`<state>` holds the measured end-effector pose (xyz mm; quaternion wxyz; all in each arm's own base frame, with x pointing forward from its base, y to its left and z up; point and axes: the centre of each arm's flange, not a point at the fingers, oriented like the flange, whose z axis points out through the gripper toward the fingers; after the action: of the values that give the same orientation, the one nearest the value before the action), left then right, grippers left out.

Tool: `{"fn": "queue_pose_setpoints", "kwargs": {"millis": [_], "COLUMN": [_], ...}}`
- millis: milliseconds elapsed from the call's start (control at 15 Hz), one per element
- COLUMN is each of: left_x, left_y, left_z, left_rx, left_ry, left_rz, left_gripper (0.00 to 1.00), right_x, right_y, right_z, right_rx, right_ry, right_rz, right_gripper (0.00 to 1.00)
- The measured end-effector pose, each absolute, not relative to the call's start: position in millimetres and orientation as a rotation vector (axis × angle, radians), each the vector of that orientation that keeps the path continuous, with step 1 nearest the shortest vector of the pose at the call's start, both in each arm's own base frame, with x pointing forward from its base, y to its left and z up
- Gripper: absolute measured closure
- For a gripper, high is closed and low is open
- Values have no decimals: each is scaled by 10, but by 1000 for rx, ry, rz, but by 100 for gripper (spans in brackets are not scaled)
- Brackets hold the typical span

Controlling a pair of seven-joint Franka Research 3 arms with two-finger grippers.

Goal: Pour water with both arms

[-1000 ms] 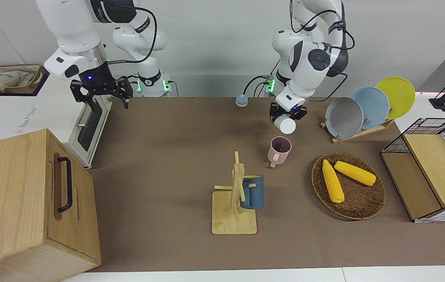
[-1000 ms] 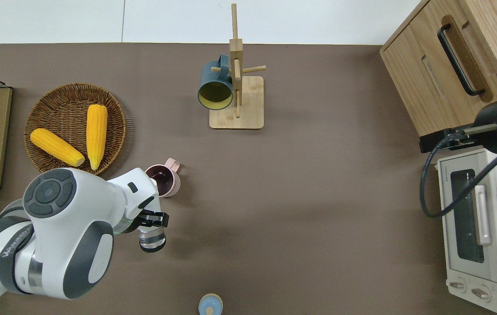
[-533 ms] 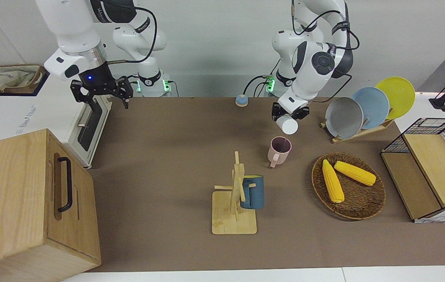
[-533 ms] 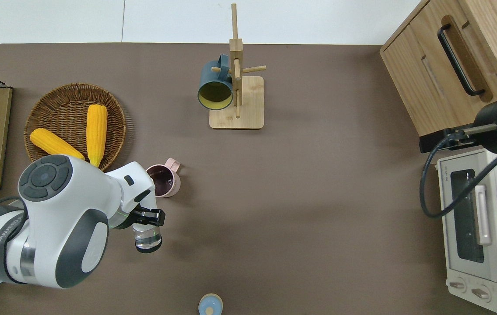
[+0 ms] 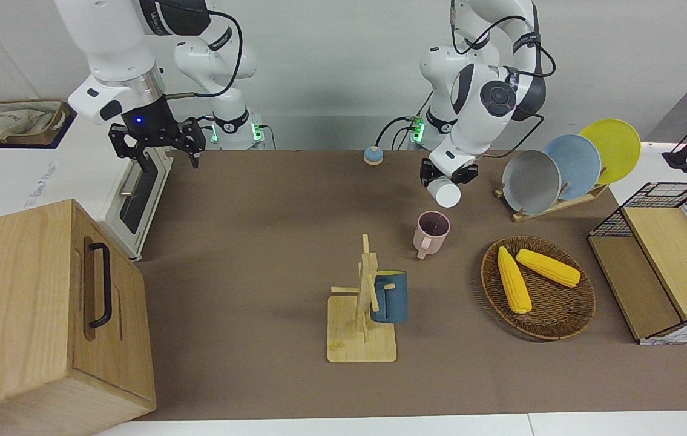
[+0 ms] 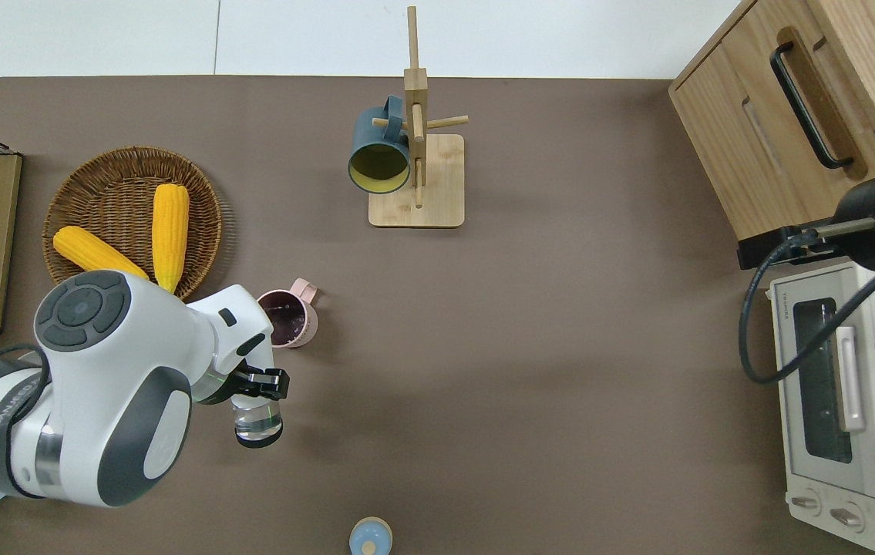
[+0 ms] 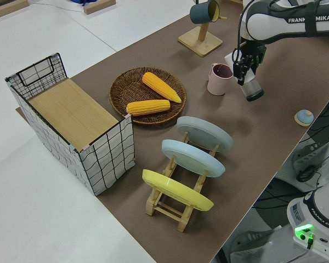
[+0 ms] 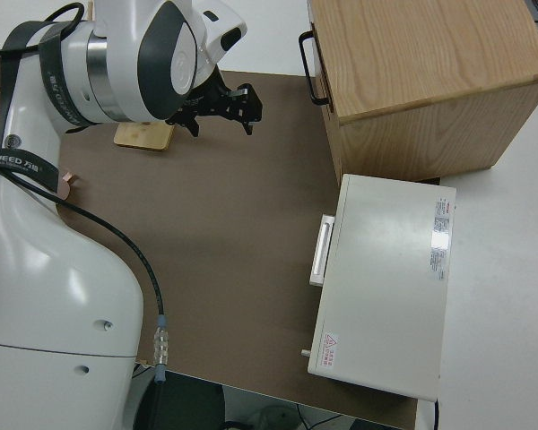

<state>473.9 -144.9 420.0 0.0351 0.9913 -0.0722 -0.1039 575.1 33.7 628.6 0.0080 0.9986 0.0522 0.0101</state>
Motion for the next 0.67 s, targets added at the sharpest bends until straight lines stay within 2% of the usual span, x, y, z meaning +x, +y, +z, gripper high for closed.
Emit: {"fn": "queue_pose_setpoints", "kwargs": {"millis": [667], "left_x": [4729], "left_y": [-1444], "left_z": [4199], "left_rx": [3053], "left_ry": [-221], "left_rz": [-336], "left_gripper": [37], "right_x": [5751], "right_y": [337], "right_z": [6286], "right_rx": [3121], "right_ry": [163], "right_rz": [32], "right_gripper": [1]}}
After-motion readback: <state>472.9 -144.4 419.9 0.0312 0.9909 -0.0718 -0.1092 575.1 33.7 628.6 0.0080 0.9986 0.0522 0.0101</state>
